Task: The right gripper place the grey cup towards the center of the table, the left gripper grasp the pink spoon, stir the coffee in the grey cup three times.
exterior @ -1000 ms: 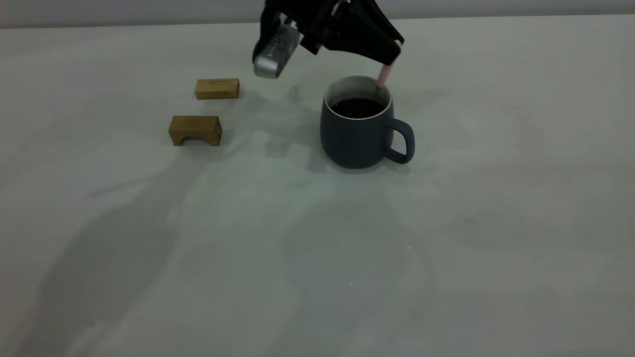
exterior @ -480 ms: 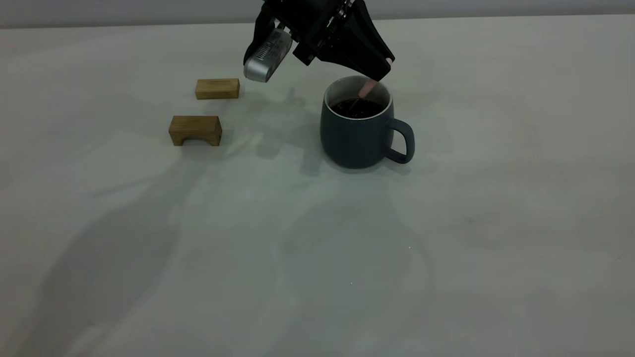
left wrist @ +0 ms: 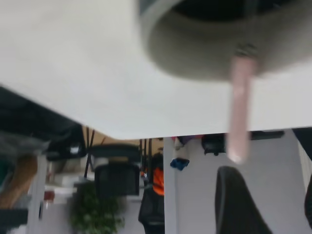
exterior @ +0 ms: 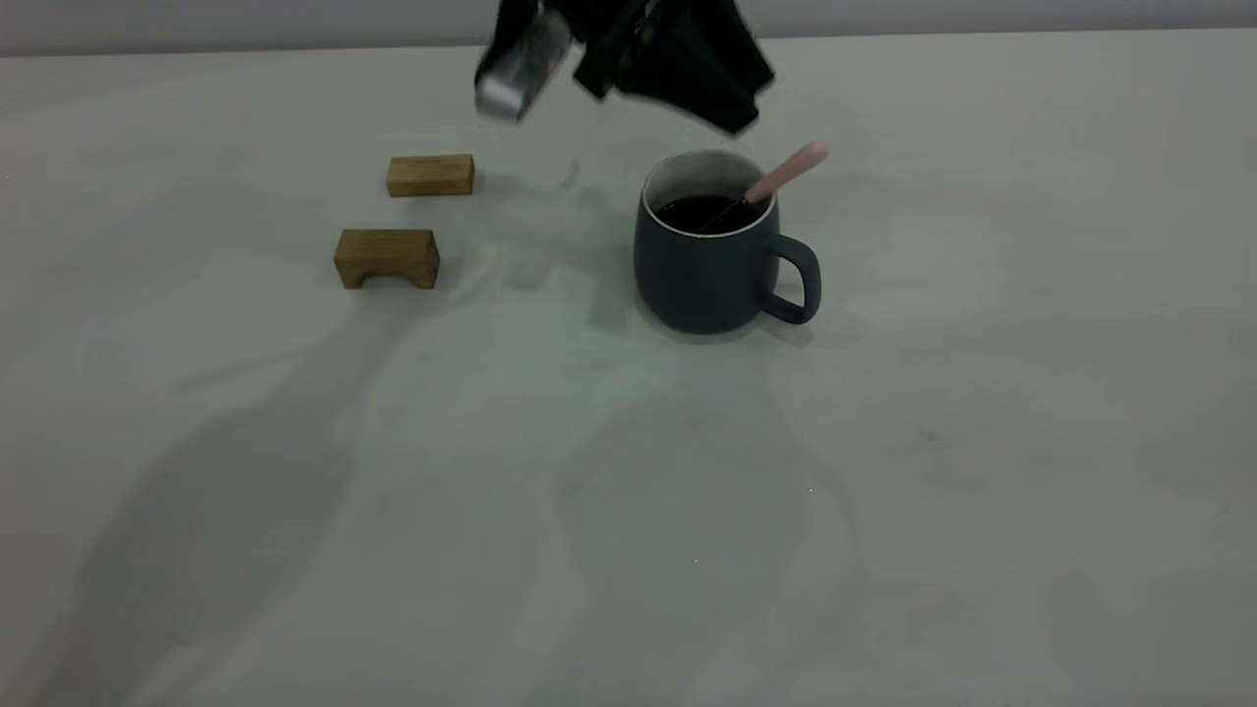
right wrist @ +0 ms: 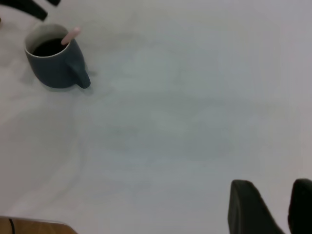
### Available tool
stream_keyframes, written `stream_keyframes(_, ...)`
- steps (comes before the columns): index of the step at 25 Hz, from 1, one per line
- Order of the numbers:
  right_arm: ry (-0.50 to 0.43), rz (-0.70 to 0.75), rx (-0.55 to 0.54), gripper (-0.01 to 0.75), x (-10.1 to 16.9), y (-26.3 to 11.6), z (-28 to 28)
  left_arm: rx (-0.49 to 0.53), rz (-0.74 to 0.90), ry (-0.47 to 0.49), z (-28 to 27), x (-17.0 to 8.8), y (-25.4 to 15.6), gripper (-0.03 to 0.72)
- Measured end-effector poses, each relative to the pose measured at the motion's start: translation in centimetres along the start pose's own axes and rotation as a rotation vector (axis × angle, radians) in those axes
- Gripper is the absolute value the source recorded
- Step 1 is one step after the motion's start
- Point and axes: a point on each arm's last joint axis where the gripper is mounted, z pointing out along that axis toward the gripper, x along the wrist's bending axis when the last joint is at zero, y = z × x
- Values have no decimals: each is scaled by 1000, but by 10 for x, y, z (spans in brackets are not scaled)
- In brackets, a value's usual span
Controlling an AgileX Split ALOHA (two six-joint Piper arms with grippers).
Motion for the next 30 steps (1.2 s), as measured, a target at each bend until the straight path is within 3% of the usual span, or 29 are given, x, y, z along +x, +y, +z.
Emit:
stream_keyframes(7,0,0,0,243,0,0,0,-248,158,-177,-61,-24,-42,434)
stream_keyframes(12,0,0,0,243,0,0,0,-344,180,-276,-102,-24,-73,434)
stream_keyframes(16,0,0,0,243,0,0,0,-473,417,-313,-140,-18,-101,434)
stream_keyframes(19,0,0,0,243,0,0,0,-683,899,-240,-175,-10,-124,434)
stream_keyframes(21,0,0,0,243,0,0,0,-809,1319,-117,-199,0,-144,434)
stream_keyframes(24,0,0,0,243,0,0,0,-878,1716,24,-225,23,-174,434)
stream_keyframes(27,0,0,0,243,0,0,0,-933,1777,109,-251,54,-192,434)
stream_keyframes(30,0,0,0,243,0,0,0,-989,1721,285,-262,89,-184,434)
